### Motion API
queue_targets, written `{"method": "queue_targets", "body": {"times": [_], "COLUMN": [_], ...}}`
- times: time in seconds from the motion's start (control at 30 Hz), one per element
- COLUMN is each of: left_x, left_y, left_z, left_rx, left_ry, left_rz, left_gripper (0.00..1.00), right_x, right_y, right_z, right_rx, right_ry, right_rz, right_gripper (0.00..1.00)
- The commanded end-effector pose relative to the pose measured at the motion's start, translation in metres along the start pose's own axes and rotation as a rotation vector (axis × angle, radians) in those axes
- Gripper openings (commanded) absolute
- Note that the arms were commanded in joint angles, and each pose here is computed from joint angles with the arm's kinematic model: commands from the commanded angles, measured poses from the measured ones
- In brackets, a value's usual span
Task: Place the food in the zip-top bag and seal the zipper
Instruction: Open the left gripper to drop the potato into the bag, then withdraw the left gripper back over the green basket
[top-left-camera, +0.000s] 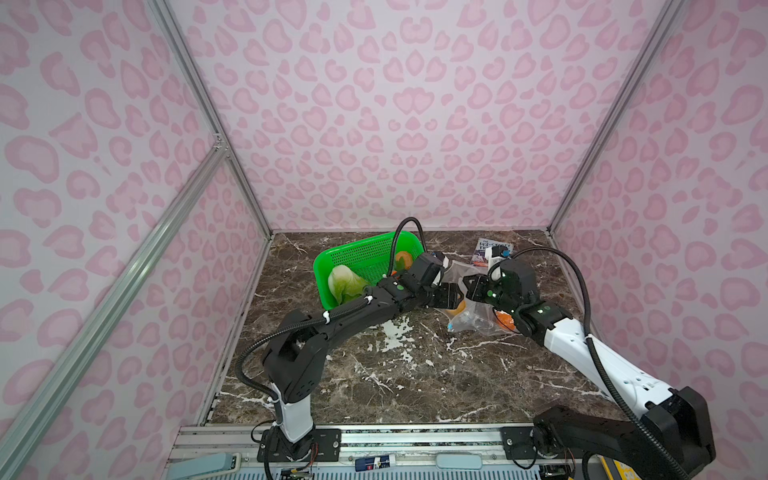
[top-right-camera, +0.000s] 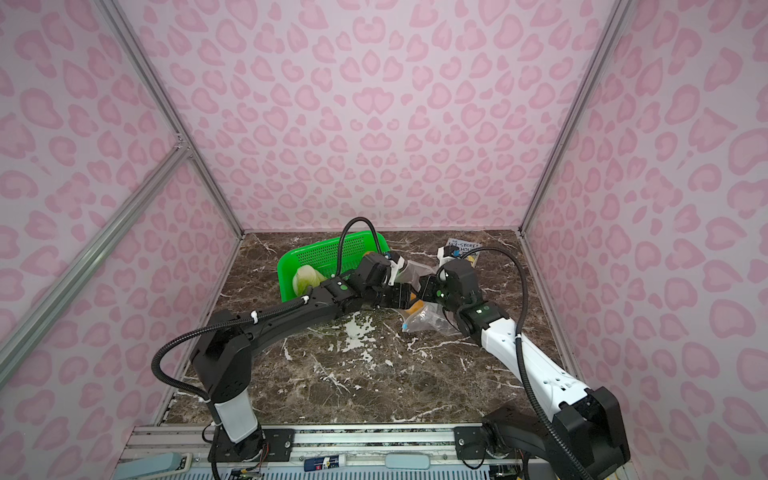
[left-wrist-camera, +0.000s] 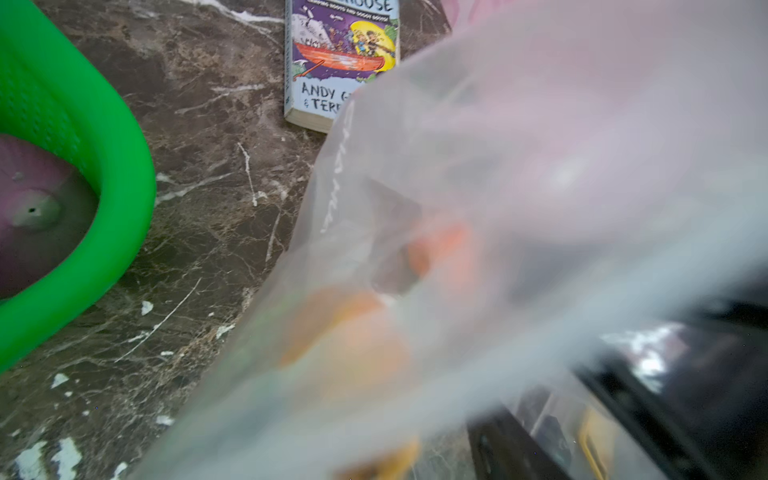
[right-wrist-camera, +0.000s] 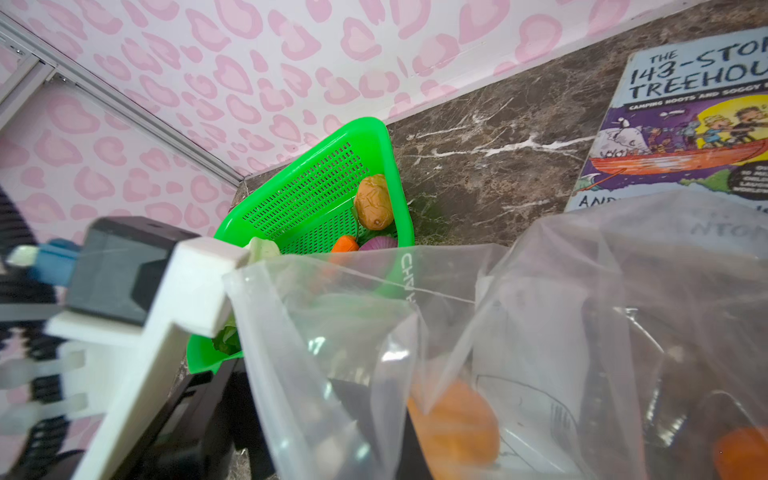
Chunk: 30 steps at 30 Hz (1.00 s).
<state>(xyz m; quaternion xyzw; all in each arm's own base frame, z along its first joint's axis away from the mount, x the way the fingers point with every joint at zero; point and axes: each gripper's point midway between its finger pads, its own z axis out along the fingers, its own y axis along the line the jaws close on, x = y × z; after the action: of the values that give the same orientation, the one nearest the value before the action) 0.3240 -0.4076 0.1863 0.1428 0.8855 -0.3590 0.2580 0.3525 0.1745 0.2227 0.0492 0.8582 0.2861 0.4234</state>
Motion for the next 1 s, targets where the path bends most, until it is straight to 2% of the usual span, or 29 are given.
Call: {"method": "queue_targets", "body": {"times": [0.0,0.23,0.43,0.6,0.7,0.97], "left_x": [-0.018,-0.043,-0.060,-0.063,-0.057,-0.031], "left_y": [-0.026,-0.026,0.036,0.109,0.140,0.171], "left_z": [-0.023,-0.068,-0.090,-0.082,-0.071,-0.037], "left_rx": [0.095,0.151,0.006,-0.133,-0.194,-0.251], "left_ry": [-0.043,-0.146,-0.243,-0.240,-0.213,-0.093], "left_rz": [0.010,-0.021,-0.057,-0.134,-0.157,-0.169], "left_gripper": [0.72,0.73,0.75,0.75,0.74,0.73], "right_x": [-0.003,-0.012,-0.018,-0.022,-0.023,-0.021], "right_y": [-0.002,-0.010,-0.016,-0.018,-0.020,-0.023], "right_z": [-0.001,-0.007,-0.015,-0.021,-0.022,-0.022], "right_rx": [0.017,0.033,0.037,0.036,0.042,0.053], "right_ry": [-0.006,-0.034,-0.066,-0.093,-0.096,-0.089], "right_rz": [-0.018,-0.007,0.011,0.024,0.024,0.023], "right_gripper": [0.00,0.00,0.00,0.00,0.00,0.00]}}
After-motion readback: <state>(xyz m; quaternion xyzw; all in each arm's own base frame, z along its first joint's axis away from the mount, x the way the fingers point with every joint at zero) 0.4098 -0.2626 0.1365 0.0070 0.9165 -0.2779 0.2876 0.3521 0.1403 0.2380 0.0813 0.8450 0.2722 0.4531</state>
